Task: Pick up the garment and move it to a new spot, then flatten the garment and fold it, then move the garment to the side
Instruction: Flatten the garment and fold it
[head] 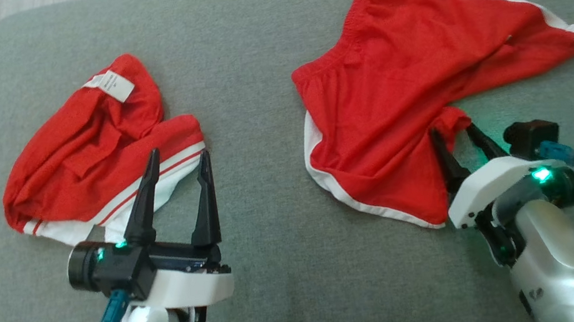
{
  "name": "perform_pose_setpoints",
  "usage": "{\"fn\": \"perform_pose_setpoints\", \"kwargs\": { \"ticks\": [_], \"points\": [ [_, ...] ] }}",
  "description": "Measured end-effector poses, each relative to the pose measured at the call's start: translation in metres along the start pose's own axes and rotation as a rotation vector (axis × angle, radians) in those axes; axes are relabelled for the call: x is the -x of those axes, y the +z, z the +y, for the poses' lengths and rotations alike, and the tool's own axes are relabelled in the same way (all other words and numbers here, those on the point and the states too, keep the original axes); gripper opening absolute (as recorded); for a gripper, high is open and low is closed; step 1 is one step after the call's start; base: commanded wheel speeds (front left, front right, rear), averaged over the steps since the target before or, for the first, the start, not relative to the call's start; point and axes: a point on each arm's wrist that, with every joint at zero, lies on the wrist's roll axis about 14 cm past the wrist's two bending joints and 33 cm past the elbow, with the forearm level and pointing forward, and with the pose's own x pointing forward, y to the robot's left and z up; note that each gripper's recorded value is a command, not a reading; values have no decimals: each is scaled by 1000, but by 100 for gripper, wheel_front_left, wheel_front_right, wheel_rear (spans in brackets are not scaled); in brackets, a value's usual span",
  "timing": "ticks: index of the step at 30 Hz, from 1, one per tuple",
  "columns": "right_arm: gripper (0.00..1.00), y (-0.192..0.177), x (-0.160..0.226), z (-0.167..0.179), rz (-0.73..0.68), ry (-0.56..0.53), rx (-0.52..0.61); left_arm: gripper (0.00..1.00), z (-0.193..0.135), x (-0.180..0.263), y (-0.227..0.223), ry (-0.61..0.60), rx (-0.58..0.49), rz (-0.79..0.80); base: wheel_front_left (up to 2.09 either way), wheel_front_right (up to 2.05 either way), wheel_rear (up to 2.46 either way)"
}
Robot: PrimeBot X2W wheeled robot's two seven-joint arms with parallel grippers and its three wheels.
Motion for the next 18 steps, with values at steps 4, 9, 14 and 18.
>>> {"fn": "perform_pose_setpoints", "kwargs": {
  "ticks": [4, 9, 14, 18],
  "points": [
    [0, 0, -6, -6, 1, -17, 39, 100, 3, 1, 0, 11, 2, 1, 0, 0, 0],
    [0, 5, 2, -30, -33, -93, 29, 100, 2, 0, 6, 10, 2, -16, 0, 0, 0],
    [0, 24, 23, -75, -107, -237, 33, 100, -8, -1, 13, -13, 8, -38, 0, 0, 0],
    [0, 45, 48, -112, -172, -356, 44, 100, -14, 0, 19, -25, 12, -55, 0, 0, 0]
  ]
}}
